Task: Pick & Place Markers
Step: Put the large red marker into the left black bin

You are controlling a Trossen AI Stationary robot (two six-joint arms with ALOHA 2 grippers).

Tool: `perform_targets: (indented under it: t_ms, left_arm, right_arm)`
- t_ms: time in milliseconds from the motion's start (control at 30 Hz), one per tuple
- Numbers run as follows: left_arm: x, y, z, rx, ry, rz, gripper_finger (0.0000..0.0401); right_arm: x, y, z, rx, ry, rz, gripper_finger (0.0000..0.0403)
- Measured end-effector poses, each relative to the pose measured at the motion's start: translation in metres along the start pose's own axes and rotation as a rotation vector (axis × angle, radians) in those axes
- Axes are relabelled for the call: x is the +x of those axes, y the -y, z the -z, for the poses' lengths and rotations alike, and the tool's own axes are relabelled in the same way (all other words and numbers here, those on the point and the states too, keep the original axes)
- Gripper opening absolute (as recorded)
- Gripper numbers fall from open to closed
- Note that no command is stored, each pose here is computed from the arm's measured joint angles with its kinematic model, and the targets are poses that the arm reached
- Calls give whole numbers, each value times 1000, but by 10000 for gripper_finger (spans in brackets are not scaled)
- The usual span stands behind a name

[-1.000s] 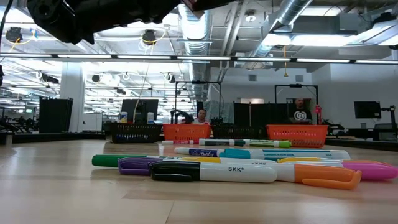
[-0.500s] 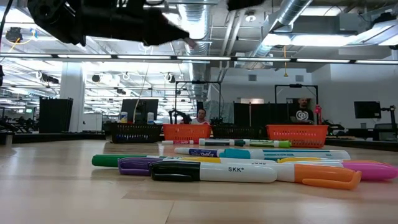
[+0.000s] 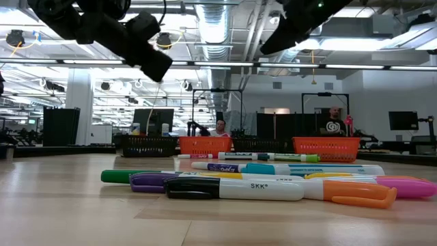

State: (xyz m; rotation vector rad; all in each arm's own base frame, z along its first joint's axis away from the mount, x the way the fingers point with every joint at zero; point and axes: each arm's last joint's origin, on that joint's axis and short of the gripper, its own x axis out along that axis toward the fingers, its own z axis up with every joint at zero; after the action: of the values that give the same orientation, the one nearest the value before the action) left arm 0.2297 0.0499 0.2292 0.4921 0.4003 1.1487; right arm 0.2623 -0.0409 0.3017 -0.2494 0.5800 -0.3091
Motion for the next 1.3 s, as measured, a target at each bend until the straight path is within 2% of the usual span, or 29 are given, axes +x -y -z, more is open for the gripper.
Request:
perform_targets:
  t_ms: [133,267,633,833,1067,1167,1300]
  left_arm:
    - [3,-6,5,104,-115,-178,81]
    - [8,-12,9,186,-212,-300,81]
    - [34,-13,26,255,-305,-360,81]
    - [54,1,42,317,-349,-336,81]
    - [77,16,42,325,-350,-276,81]
    - [81,22,43,270,-297,-155,81]
    - [82,24,48,77,-256,98,81]
  right_arm:
    - [8,-3,-2,12,32,-37,240]
    - [15,-5,-6,24,79,-64,240]
    - [25,-9,-7,56,97,-100,240]
    - [42,-15,-1,42,53,-122,240]
    - [58,-20,6,31,17,-130,240]
    - [63,-23,7,28,15,-146,240]
    - [66,-26,7,28,26,-204,240]
